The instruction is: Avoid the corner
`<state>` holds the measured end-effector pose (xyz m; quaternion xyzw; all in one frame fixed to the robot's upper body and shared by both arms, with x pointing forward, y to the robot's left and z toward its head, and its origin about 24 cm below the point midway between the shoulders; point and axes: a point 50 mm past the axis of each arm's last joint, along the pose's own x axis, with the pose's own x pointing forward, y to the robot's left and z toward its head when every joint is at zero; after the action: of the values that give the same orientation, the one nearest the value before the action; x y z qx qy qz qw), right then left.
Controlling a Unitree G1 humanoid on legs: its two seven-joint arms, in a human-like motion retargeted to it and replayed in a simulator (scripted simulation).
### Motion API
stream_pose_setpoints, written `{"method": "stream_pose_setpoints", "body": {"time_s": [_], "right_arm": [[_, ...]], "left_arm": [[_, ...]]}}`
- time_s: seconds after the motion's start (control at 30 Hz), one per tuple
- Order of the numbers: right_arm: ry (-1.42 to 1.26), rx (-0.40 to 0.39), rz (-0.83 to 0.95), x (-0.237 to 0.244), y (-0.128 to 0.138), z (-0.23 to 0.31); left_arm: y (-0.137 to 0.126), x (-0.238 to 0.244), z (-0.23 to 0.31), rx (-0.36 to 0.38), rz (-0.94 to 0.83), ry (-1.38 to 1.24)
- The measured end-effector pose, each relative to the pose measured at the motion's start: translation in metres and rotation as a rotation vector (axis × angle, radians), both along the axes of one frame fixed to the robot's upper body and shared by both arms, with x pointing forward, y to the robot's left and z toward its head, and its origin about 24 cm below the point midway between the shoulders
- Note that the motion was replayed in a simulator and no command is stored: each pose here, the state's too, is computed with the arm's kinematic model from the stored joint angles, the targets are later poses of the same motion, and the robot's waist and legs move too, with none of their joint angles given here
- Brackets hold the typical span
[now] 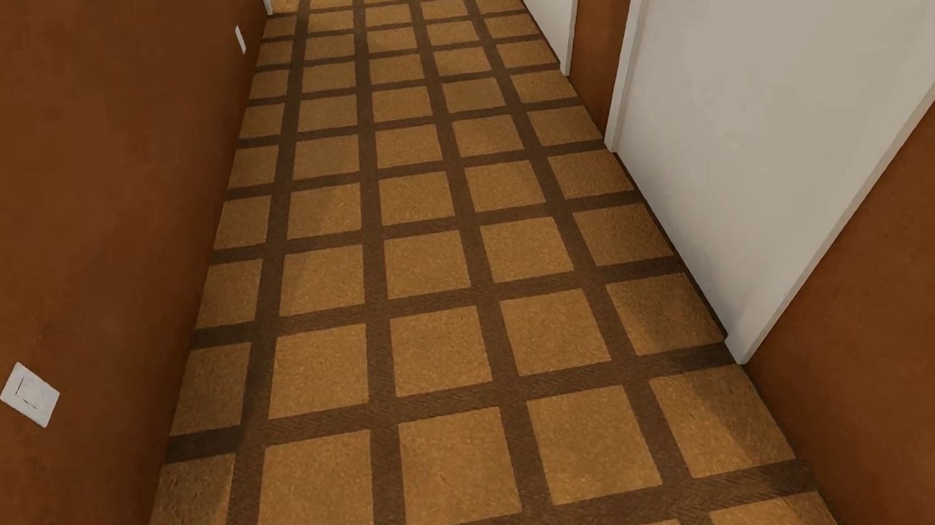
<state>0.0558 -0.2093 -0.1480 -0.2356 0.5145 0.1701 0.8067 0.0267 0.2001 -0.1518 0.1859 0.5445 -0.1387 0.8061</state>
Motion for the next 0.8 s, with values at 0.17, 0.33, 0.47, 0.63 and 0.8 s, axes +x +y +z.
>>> {"method": "stream_pose_setpoints", "body": {"time_s": [0.17,0.33,0.47,0.63,0.8], "right_arm": [[0.419,-0.034,0.152,-0.128,0.007,-0.011],[0.546,-0.035,0.218,-0.169,0.010,-0.005],[0.313,-0.007,0.178,-0.091,0.016,-0.015],[-0.186,0.031,0.075,0.062,0.011,0.019],[-0.481,0.038,-0.033,0.137,-0.006,0.066]], "left_arm": [[-0.002,0.121,0.055,-0.053,-0.004,-0.464],[0.011,0.102,0.036,-0.016,0.095,-0.360],[0.008,0.009,-0.009,0.045,0.016,0.041],[0.022,-0.094,-0.005,0.098,0.010,0.328],[0.027,-0.117,-0.002,0.120,0.063,0.393]]}}
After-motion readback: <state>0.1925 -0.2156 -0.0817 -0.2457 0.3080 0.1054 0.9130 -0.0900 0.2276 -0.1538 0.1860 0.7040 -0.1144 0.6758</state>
